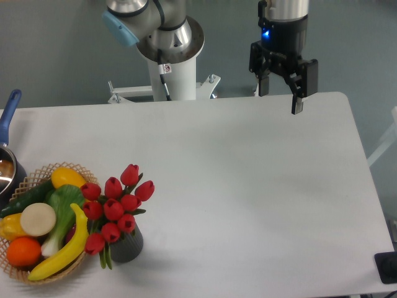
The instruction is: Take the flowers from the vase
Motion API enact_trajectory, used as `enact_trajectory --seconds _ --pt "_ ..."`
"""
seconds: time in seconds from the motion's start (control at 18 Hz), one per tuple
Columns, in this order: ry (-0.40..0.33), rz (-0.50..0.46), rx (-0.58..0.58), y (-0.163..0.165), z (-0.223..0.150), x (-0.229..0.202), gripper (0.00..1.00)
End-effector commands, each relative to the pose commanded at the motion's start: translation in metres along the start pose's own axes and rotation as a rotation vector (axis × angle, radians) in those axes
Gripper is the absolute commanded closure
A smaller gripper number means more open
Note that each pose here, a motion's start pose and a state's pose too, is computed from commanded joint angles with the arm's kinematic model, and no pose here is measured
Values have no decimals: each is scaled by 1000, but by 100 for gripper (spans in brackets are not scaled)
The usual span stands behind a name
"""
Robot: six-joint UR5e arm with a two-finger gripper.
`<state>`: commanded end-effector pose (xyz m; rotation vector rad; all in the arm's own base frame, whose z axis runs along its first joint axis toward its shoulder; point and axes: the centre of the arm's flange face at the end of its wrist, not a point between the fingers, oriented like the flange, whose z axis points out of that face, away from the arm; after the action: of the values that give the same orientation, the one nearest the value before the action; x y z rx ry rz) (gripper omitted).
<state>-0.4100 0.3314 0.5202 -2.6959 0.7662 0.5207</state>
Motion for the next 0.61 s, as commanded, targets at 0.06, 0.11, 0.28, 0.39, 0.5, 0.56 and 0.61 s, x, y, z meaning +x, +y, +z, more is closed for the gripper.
enact_trajectory --seconds 0.06,0.11,0.28,0.39,0.5,0.56,0.61 --pt "4 4 -2 0 2 1 0" --pt "5 6 -1 -1 3 2 0" --pt "6 0 4 -4 3 2 0" --pt "7 -1 4 -3 4 3 0" --pt "9 -8 8 -5 5 3 0" --pt "15 -27 9 -5 7 6 0" --pt "16 -54 10 -5 7 7 0"
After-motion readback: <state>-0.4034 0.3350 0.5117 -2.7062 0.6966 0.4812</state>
